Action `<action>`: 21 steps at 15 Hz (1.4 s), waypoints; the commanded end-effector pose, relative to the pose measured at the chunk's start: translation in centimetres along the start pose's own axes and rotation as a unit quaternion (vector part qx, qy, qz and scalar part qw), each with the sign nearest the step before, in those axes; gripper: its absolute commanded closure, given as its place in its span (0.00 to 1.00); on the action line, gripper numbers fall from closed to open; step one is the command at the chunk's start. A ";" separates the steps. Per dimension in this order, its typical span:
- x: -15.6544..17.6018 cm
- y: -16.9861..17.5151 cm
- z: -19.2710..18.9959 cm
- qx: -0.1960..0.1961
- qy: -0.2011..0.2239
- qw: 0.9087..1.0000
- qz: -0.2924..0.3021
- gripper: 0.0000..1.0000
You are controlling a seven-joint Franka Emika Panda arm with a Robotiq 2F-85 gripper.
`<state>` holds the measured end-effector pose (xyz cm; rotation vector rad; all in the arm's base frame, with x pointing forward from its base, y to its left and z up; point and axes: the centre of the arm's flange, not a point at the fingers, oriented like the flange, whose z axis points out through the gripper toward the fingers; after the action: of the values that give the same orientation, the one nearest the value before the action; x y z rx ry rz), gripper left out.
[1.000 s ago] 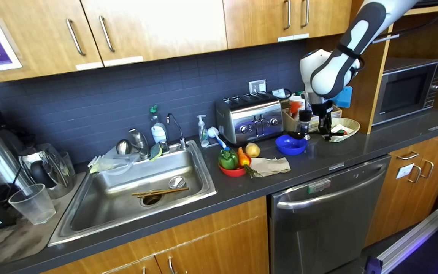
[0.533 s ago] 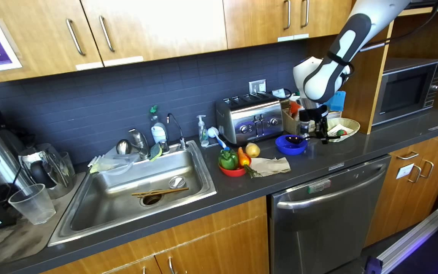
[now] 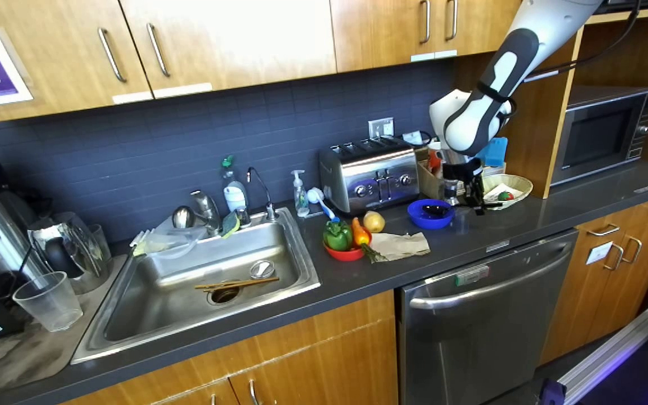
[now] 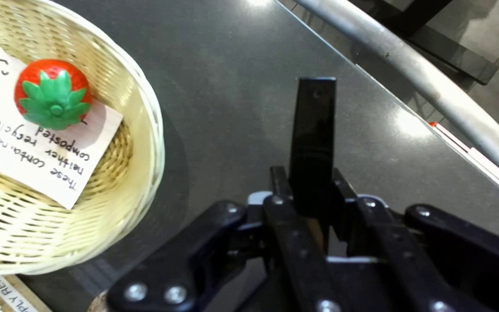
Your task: Scoop up the object in the blue bowl and put it into the weaved basket
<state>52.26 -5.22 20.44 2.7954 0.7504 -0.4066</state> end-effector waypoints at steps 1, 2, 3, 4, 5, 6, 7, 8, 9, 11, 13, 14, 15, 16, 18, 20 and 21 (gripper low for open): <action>0.7 0.3 0.0 -0.005 -0.014 1.000 0.000 0.94; 0.7 0.4 0.0 -0.005 -0.016 1.000 0.000 0.94; 0.7 0.4 0.0 -0.004 -0.017 1.000 0.001 0.94; 0.7 0.4 -0.1 -0.003 -0.018 1.000 0.003 0.75; 0.8 0.5 -0.1 -0.004 -0.018 1.000 0.004 0.49; 0.8 0.5 -0.2 -0.004 -0.018 1.000 0.004 0.48; 0.7 0.6 -0.2 -0.004 -0.019 1.000 0.005 0.44; 0.7 0.6 -0.3 -0.004 -0.019 1.000 0.005 0.38; 0.8 0.7 -0.3 -0.004 -0.018 1.000 0.005 0.31; 0.7 0.7 -0.5 -0.004 -0.017 1.000 0.005 0.19; 0.4 0.6 -0.8 -0.007 -0.015 1.000 0.006 0.05; 0.2 0.5 -0.9 -0.009 -0.014 1.000 0.007 0.00; -0.3 0.3 -1.2 -0.011 -0.012 1.000 0.007 0.00; -0.7 0.2 -1.5 -0.012 -0.008 1.000 0.007 0.00; -1.6 -0.2 -2.0 -0.011 0.000 1.000 0.010 0.00; -2.7 -0.5 -2.5 -0.009 0.013 1.000 0.011 0.00; -3.2 -0.7 -2.8 -0.008 0.019 1.000 0.014 0.00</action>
<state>52.43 -5.44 21.85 2.7916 0.7329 -0.4047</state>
